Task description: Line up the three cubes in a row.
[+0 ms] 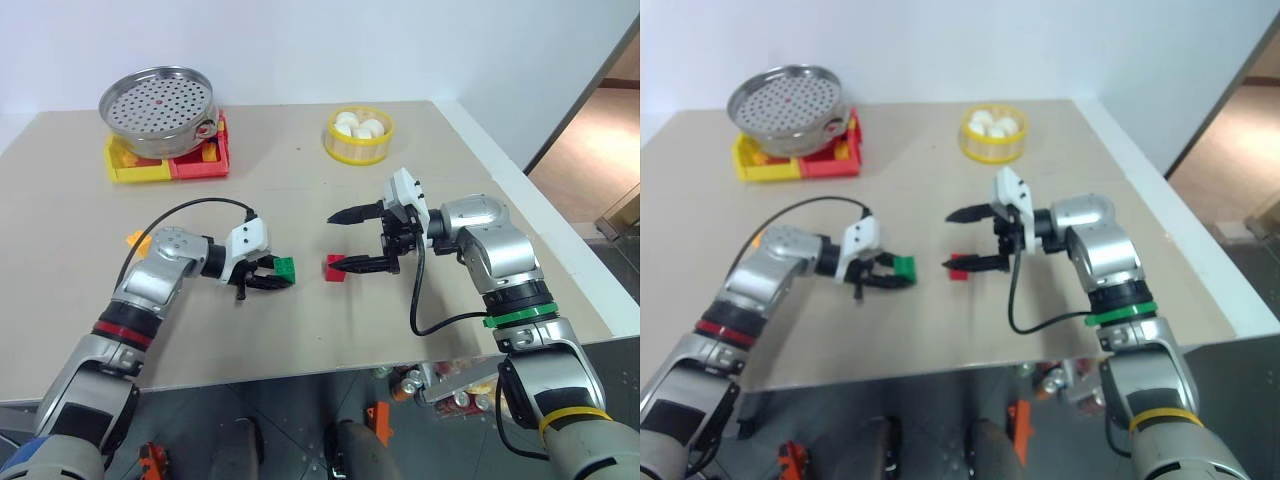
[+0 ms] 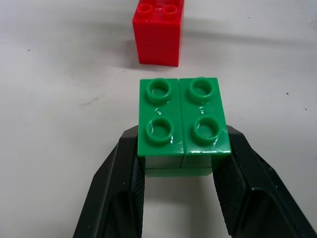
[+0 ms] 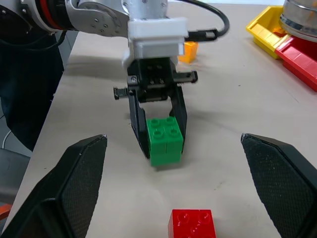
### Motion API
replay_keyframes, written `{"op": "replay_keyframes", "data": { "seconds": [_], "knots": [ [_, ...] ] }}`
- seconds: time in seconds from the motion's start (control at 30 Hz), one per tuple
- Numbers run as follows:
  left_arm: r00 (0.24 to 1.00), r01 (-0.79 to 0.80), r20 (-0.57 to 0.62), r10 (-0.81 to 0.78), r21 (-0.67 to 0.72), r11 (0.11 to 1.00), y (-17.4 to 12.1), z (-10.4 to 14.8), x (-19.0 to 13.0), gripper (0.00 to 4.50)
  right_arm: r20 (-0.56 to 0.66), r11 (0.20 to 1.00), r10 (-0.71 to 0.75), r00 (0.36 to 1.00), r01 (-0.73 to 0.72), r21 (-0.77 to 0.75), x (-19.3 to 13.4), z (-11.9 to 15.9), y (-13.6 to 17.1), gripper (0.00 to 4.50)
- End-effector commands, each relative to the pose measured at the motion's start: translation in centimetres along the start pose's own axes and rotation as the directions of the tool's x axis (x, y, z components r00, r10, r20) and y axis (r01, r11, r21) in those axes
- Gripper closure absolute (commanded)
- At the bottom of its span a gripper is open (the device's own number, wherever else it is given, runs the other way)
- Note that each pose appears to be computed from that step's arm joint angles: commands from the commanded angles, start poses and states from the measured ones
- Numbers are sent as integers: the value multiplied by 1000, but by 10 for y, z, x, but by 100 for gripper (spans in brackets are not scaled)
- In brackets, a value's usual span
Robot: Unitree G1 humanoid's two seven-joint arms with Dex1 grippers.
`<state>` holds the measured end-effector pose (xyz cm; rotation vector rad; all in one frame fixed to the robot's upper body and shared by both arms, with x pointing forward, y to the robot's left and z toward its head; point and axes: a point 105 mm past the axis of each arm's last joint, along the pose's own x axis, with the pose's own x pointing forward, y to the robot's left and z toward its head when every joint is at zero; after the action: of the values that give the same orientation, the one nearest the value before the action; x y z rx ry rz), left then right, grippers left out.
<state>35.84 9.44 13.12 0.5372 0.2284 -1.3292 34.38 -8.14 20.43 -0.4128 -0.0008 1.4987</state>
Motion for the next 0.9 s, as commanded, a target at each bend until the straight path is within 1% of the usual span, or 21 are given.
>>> {"op": "replay_keyframes", "data": {
  "seconds": [0.03, 0.33, 0.67, 0.73, 0.87, 0.9],
  "knots": [
    [1000, -14, 16, 14, 55, 998, 8, 12, 0, 318, 10, 999, -15, 1000, 15, -43, -4, 9, -2, 0],
    [1000, 22, 8, -22, 59, 998, 4, 5, 4, 318, 5, 999, -21, 1000, 21, -47, -6, 10, 0, 0],
    [999, 40, -33, -38, 76, 996, 7, -1, 8, 318, 3, 1000, -21, 1000, 21, -21, -7, 7, 4, 0],
    [999, 35, -40, -32, 80, 996, 8, -1, 7, 211, 1, 1000, -21, 1000, 21, -16, -8, 7, 5, 0],
    [998, 42, -47, -38, 91, 995, 9, 0, 4, 76, -1, 1000, -20, 1000, 20, -15, -8, 6, 6, 0],
    [998, 45, -51, -41, 98, 994, 8, 0, 3, 37, -1, 1000, -20, 1000, 20, -15, -8, 6, 6, 0]
  ]
}}
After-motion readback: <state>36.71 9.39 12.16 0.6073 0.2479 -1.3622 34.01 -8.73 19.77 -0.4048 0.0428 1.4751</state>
